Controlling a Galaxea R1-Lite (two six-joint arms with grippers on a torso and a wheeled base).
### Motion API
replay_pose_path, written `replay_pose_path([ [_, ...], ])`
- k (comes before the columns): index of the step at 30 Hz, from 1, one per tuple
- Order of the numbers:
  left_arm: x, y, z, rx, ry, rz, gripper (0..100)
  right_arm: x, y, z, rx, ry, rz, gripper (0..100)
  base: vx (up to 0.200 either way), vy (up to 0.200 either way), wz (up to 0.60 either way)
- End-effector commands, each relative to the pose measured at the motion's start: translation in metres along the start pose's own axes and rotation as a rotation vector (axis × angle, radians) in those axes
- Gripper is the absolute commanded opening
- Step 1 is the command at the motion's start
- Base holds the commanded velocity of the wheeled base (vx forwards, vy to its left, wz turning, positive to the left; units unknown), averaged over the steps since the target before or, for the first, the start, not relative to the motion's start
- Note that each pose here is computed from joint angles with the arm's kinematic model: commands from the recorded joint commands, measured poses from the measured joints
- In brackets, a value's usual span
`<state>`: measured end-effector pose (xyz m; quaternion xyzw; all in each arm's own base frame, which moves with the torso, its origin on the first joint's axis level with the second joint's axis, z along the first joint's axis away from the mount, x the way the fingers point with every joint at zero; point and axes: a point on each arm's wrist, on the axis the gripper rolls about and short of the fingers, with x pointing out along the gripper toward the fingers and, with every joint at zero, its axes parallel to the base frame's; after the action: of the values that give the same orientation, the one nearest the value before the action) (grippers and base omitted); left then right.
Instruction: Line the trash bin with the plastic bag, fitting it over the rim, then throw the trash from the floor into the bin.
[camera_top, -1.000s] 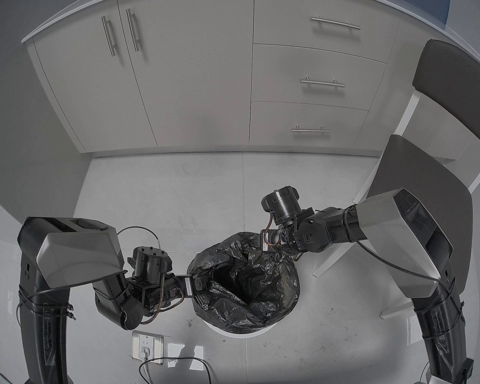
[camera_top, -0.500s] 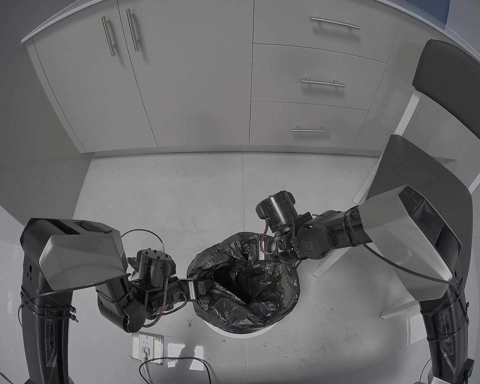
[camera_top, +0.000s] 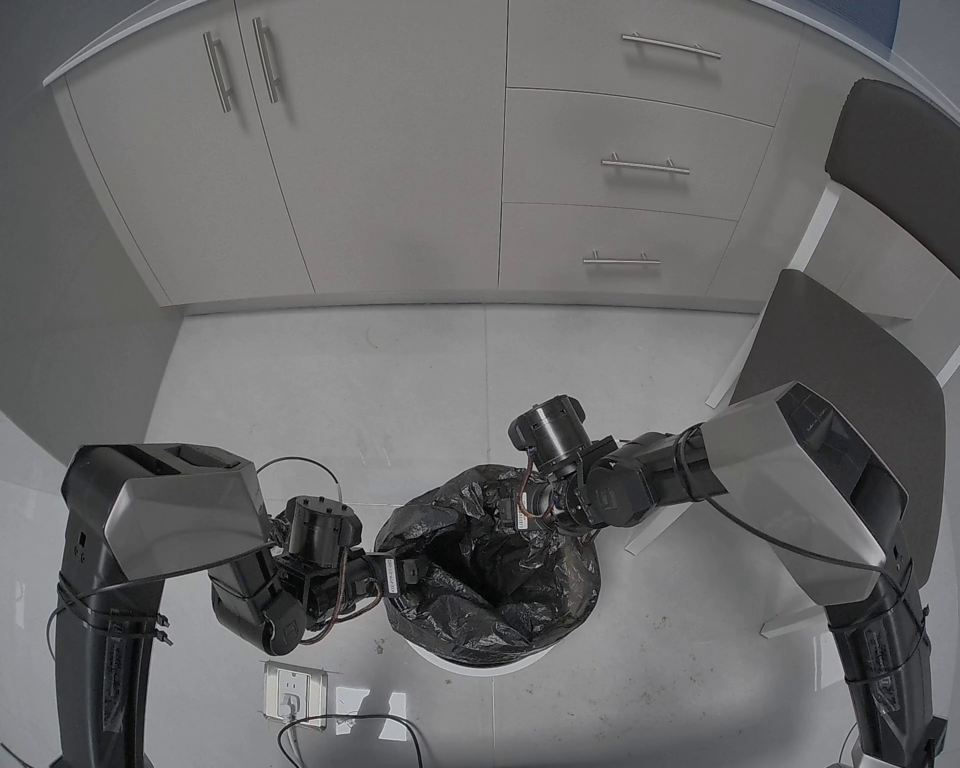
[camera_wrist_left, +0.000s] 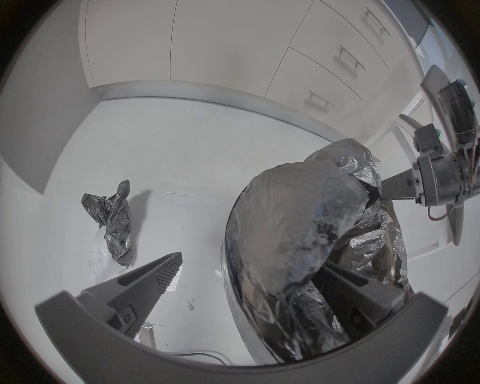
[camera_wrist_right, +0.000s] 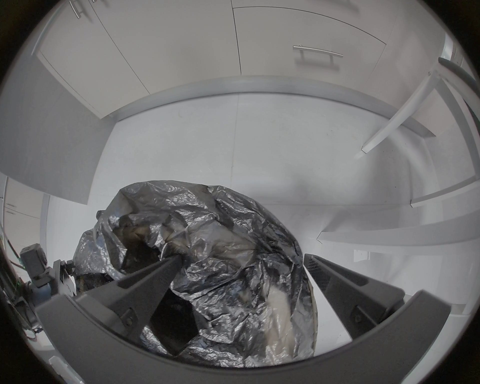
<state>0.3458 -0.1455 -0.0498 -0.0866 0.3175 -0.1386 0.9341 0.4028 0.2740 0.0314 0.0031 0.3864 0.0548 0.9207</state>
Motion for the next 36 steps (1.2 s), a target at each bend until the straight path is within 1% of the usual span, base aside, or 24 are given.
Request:
replay_pose_path([
  [1,0.01,0.003,0.003,-0.012,-0.001,0.009,100,0.012,-0.004,-0.002,0.005,0.007,-0.018,100,0.0,0.0,0.0],
  [4,0.017,0.006,0.007,-0.02,-0.01,0.016,100,0.017,-0.007,-0.001,0.013,-0.007,-0.05,100,0.0,0.0,0.0],
  [6,0.022,0.009,0.01,-0.024,-0.018,0.023,100,0.018,-0.006,-0.001,0.016,-0.014,-0.054,100,0.0,0.0,0.0],
  [15,0.027,0.009,0.018,-0.028,-0.046,0.023,100,0.018,-0.001,0.006,0.029,-0.043,-0.039,100,0.0,0.0,0.0],
  [18,0.027,0.008,0.02,-0.03,-0.054,0.02,100,0.017,0.003,0.011,0.053,-0.068,-0.034,100,0.0,0.0,0.0],
  [23,0.026,0.006,0.022,-0.028,-0.062,0.015,100,0.022,0.007,0.019,0.087,-0.116,-0.052,100,0.0,0.0,0.0],
  [26,0.026,0.005,0.022,-0.027,-0.063,0.015,100,0.023,0.008,0.02,0.098,-0.123,-0.049,100,0.0,0.0,0.0],
  [27,0.026,0.005,0.022,-0.027,-0.069,0.021,100,0.023,0.011,0.024,0.114,-0.142,-0.04,100,0.0,0.0,0.0],
  [36,0.026,0.0,0.022,-0.026,-0.076,0.016,100,0.018,0.011,0.033,0.138,-0.171,-0.031,100,0.0,0.0,0.0],
])
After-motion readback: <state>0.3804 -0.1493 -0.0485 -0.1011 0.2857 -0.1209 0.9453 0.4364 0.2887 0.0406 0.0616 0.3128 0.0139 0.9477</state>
